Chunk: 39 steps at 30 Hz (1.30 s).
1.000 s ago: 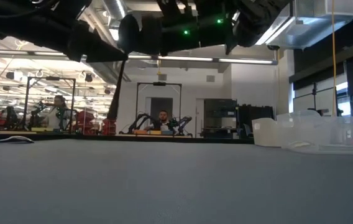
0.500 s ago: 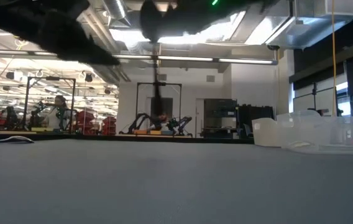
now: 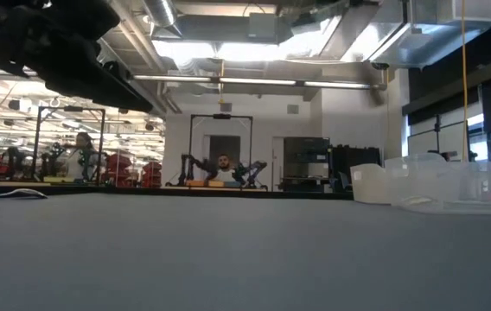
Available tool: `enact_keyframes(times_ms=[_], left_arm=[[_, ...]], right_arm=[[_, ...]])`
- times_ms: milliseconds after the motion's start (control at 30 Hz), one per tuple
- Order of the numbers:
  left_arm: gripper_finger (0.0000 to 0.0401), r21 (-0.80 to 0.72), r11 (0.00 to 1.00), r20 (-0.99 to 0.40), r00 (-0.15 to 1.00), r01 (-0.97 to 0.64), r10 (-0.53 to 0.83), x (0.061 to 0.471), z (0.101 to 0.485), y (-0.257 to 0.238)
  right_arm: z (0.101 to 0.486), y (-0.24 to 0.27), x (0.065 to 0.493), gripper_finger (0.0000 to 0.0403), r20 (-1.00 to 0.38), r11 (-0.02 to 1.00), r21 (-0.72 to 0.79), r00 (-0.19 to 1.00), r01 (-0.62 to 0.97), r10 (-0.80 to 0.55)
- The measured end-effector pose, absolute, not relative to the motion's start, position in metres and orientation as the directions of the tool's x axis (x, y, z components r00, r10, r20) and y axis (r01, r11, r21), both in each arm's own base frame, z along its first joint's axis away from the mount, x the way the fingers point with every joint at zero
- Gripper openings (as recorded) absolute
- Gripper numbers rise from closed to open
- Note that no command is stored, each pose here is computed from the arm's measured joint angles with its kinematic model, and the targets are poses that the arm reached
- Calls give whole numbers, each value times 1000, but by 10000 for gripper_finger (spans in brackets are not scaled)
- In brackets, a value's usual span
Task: Sort silverware by color (type)
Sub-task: Put the black spoon into the black bin
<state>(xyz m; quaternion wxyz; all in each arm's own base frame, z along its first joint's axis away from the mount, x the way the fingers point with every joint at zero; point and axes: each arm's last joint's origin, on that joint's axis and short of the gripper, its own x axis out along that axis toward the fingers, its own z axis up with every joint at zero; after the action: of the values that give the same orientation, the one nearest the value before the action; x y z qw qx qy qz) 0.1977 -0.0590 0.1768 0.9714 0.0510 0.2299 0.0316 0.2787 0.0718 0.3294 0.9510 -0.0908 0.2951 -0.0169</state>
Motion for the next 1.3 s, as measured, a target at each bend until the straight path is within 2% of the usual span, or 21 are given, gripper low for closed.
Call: enact_keyframes(times_ms=[233, 467, 633, 767, 967, 1167, 1300], left_arm=[[194, 117, 992, -432, 897, -50, 96, 198, 178, -59], [194, 116, 992, -427, 899, -52, 97, 198, 178, -60], [194, 117, 991, -425, 899, -60, 105, 198, 178, -59], [194, 118, 991, -425, 899, -60, 105, 198, 178, -59], [194, 119, 991, -425, 899, -60, 106, 198, 178, -59], [194, 121, 990, -424, 899, -66, 111, 198, 178, -59], [194, 124, 990, -423, 898, -70, 116, 198, 178, -59]], right_arm=[[341, 91, 215, 9, -698, 996, 89, 715, 31, 40], [333, 106, 180, 11, -812, 970, 157, 583, 188, 18], [320, 118, 169, 11, -884, 948, 127, 467, 290, -25], [310, 124, 165, 12, -894, 934, 36, 429, 355, -128], [277, 133, 162, 12, -929, 913, 8, 340, 407, -144], [244, 129, 150, 12, -975, 855, -20, 180, 518, -132], [231, 125, 146, 12, -977, 837, -54, 143, 545, -156]])
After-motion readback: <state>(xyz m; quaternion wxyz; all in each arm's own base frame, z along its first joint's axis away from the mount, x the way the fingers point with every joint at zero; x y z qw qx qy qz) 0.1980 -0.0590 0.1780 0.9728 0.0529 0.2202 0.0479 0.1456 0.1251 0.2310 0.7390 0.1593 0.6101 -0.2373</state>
